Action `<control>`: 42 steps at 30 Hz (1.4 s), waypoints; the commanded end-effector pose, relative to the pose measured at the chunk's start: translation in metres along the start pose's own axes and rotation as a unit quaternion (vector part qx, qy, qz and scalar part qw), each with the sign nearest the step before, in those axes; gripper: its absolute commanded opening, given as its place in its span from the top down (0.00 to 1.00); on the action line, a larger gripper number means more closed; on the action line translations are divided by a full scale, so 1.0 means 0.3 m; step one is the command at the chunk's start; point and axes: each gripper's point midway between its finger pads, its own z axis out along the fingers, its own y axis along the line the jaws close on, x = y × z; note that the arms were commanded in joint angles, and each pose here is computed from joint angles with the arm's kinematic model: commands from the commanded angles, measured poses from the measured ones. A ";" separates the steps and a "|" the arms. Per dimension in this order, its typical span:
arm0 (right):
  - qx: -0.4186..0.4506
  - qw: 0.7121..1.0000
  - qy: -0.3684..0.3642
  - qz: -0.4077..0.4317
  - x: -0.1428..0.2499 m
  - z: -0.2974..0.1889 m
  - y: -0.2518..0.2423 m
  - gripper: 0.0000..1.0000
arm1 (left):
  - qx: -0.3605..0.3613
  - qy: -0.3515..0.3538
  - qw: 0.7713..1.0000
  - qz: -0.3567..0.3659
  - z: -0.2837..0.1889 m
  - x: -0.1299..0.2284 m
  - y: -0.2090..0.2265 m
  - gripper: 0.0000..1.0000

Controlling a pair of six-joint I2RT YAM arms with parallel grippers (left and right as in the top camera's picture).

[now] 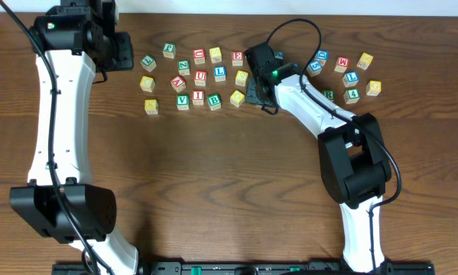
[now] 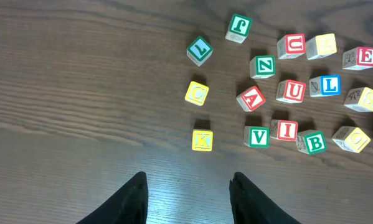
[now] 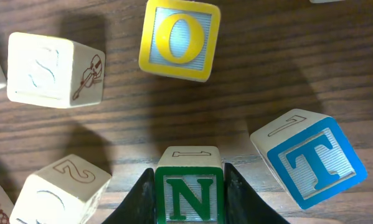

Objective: Spell out NEURIPS
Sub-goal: 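Move the right gripper down onto the green N block and grasp it, then carry the N block forward and set it down on the open table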

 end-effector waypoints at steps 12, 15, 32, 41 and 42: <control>-0.062 0.991 0.070 -0.097 0.148 -0.239 0.123 0.82 | -0.003 -0.007 1.000 -0.001 -0.013 -0.012 0.000 0.57; -0.064 0.987 0.089 -0.117 0.214 -0.246 0.159 0.82 | -0.003 -0.007 1.000 -0.001 -0.013 -0.012 0.000 0.58; -0.044 0.995 0.010 -0.092 0.317 -0.207 0.383 0.81 | -0.003 -0.007 1.000 -0.001 -0.013 -0.012 0.000 0.57; -0.036 0.995 0.005 -0.089 0.364 -0.159 0.420 0.81 | -0.003 -0.007 1.000 -0.001 -0.013 -0.012 0.000 0.58; -0.036 0.996 0.009 -0.085 0.370 -0.157 0.418 0.81 | -0.003 -0.007 1.000 -0.001 -0.013 -0.012 0.000 0.57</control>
